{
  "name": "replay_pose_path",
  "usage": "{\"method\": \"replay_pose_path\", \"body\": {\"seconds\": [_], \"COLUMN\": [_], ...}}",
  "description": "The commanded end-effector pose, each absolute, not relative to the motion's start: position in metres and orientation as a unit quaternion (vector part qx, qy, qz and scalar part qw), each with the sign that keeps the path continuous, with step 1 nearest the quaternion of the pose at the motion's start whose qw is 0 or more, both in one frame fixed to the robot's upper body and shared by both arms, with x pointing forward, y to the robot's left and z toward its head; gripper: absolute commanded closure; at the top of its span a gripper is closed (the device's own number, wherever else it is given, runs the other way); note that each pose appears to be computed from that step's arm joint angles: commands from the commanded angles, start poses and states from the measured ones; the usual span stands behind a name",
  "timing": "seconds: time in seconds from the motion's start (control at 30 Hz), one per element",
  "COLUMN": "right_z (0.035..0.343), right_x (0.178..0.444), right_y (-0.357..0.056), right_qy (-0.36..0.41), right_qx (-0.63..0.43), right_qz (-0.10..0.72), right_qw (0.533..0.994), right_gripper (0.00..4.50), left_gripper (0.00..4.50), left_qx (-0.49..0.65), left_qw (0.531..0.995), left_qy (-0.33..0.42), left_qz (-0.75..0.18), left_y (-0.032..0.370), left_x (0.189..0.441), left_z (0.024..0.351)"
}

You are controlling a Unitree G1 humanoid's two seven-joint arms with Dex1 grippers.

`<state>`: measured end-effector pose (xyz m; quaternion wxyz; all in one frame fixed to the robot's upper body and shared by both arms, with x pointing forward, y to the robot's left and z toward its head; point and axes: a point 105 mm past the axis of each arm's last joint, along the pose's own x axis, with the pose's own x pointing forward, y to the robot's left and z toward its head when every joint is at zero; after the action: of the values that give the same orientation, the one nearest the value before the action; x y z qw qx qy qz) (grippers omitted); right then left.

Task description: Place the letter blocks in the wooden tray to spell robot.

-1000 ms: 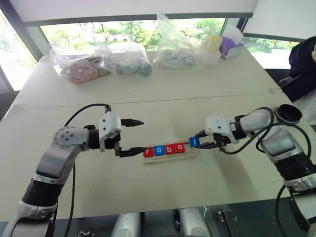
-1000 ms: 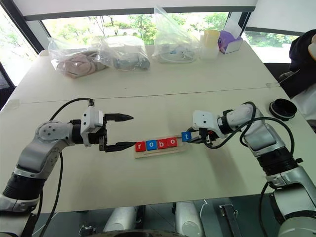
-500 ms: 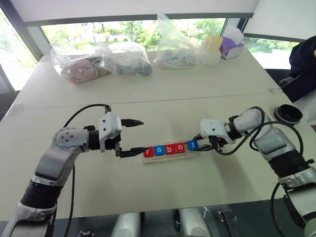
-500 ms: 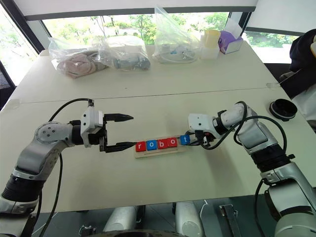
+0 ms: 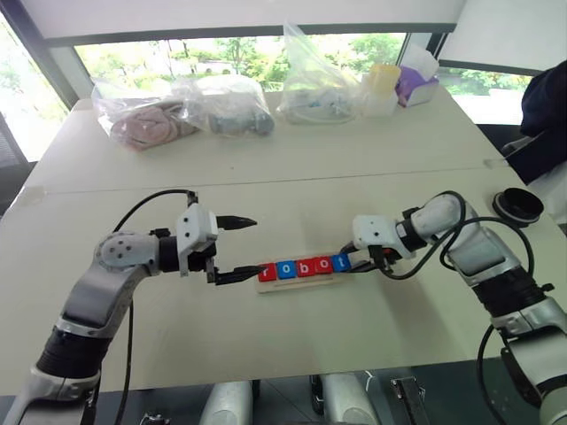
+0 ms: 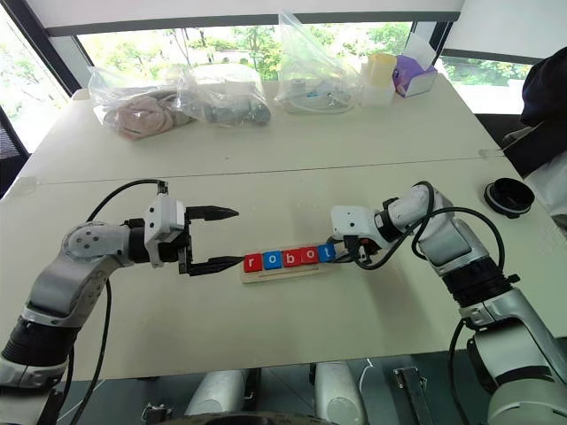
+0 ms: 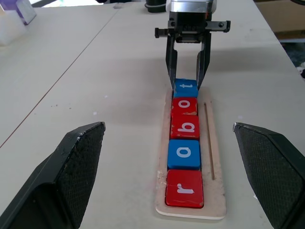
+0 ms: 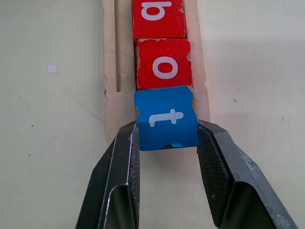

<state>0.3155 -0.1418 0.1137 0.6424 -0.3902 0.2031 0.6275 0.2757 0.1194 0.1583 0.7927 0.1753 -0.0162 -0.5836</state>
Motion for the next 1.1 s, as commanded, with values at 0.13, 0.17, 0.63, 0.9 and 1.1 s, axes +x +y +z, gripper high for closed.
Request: {"method": "replay_pose_path", "body": {"seconds": [0.13, 0.17, 0.63, 0.9, 1.1], "right_z": [0.1220, 0.1219, 0.1212, 0.1200, 0.1192], "right_x": [0.3168, 0.3167, 0.3176, 0.3214, 0.3217], "right_y": [-0.1361, -0.1359, -0.1285, -0.1278, -0.1280], "right_qy": [0.188, 0.188, 0.181, 0.176, 0.178], "right_qx": [-0.397, -0.397, -0.392, -0.395, -0.393], "right_qz": [0.634, 0.634, 0.638, 0.633, 0.634], "right_qw": [0.637, 0.636, 0.637, 0.642, 0.641], "right_gripper": [3.37, 3.37, 3.37, 3.37, 3.37], "left_gripper": [0.00, 0.00, 0.00, 0.00, 0.00], "left_qx": [0.182, 0.181, 0.177, 0.176, 0.176], "left_qw": [0.795, 0.795, 0.797, 0.797, 0.797], "left_qy": [-0.032, -0.032, -0.031, -0.030, -0.031], "left_qz": [-0.578, -0.578, -0.577, -0.577, -0.577], "left_y": [0.1221, 0.1223, 0.1214, 0.1204, 0.1196], "left_x": [0.2714, 0.2714, 0.2701, 0.2690, 0.2685], "left_z": [0.1677, 0.1675, 0.1655, 0.1660, 0.1668]}}
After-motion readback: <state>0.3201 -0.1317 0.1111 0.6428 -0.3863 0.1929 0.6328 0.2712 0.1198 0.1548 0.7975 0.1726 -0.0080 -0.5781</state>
